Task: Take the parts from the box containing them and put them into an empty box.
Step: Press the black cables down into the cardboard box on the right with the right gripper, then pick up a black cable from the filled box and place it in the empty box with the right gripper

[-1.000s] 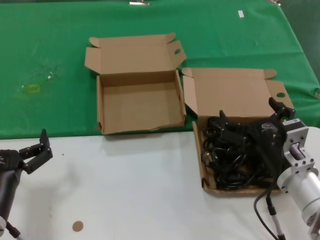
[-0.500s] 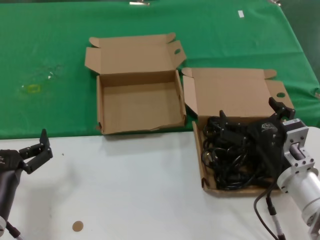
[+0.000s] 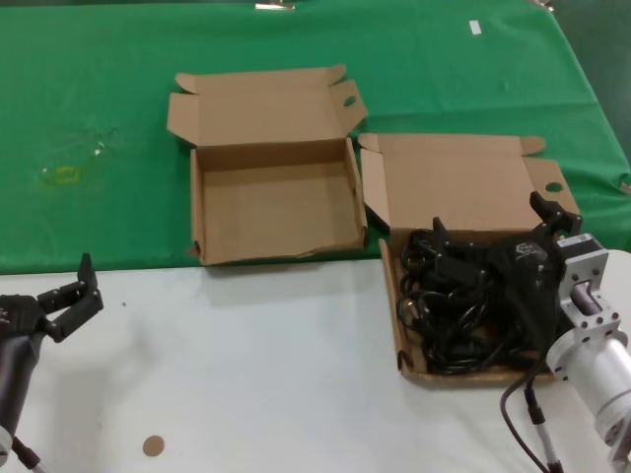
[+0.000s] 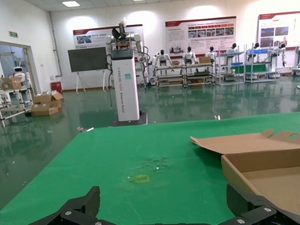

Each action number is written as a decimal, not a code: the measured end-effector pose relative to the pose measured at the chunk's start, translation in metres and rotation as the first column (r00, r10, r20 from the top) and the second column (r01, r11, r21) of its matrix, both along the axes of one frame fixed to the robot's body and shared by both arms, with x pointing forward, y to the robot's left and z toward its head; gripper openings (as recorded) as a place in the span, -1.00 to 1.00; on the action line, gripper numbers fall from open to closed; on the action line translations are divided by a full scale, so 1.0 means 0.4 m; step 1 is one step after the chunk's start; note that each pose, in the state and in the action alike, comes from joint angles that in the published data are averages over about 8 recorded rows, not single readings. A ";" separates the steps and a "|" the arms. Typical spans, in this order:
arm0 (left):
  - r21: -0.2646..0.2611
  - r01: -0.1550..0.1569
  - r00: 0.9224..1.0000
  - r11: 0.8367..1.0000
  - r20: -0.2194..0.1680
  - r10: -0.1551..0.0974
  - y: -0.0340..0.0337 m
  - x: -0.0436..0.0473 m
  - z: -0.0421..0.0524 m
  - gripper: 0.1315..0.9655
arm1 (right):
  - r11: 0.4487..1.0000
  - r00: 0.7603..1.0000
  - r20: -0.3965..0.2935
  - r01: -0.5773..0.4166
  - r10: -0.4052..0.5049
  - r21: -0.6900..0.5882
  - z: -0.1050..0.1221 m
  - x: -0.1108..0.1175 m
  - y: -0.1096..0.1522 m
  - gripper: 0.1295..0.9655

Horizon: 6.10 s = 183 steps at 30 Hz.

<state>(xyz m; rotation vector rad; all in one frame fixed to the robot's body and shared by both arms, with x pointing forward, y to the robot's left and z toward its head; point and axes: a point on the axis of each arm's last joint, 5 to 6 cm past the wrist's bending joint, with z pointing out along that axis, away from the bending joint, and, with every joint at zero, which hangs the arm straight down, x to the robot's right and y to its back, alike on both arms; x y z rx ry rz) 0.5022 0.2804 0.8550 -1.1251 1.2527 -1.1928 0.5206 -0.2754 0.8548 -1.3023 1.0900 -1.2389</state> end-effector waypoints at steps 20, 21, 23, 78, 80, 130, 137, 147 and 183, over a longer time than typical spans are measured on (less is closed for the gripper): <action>0.000 0.000 1.000 1.000 0.000 0.000 0.000 0.000 0.000 0.39 | 1.000 1.000 0.000 0.001 -0.001 -0.001 0.000 0.000 -0.001 1.00; 0.000 0.000 1.000 1.000 0.000 0.000 0.000 0.000 0.000 0.34 | 1.000 1.000 0.000 0.002 -0.002 -0.002 0.000 0.001 -0.001 1.00; 0.000 0.000 1.000 1.000 0.000 0.000 0.000 0.000 0.000 0.29 | 1.000 1.000 -0.001 0.004 -0.004 -0.002 0.001 0.001 -0.002 1.00; 0.000 0.000 1.000 1.000 0.000 0.000 0.000 0.000 0.000 -0.97 | 0.505 0.788 -0.401 -0.610 0.466 -0.611 0.374 0.141 -0.304 1.00; 0.000 0.000 1.000 1.000 0.000 0.000 0.000 0.000 0.000 -0.97 | 0.445 0.754 -0.442 -0.649 0.486 -0.617 0.393 0.145 -0.311 1.00; 0.000 0.000 1.000 1.000 0.000 0.000 0.000 0.000 0.000 -0.97 | -0.012 0.470 -0.763 -0.848 0.445 -0.529 0.378 0.276 -0.256 0.21; 0.000 0.000 1.000 1.000 0.000 0.000 0.000 0.000 0.000 -0.97 | -0.016 0.477 -0.768 -0.845 0.427 -0.534 0.372 0.288 -0.257 0.01; 0.000 0.000 1.000 1.000 0.000 0.000 0.000 0.000 0.000 -0.97 | -0.020 0.482 -0.778 -0.845 0.404 -0.534 0.364 0.297 -0.267 -0.50; 0.000 0.000 1.000 1.000 0.000 0.000 0.000 0.000 0.000 -0.97 | 0.007 0.579 -0.638 -0.743 0.507 -0.669 0.578 0.384 -0.103 -0.84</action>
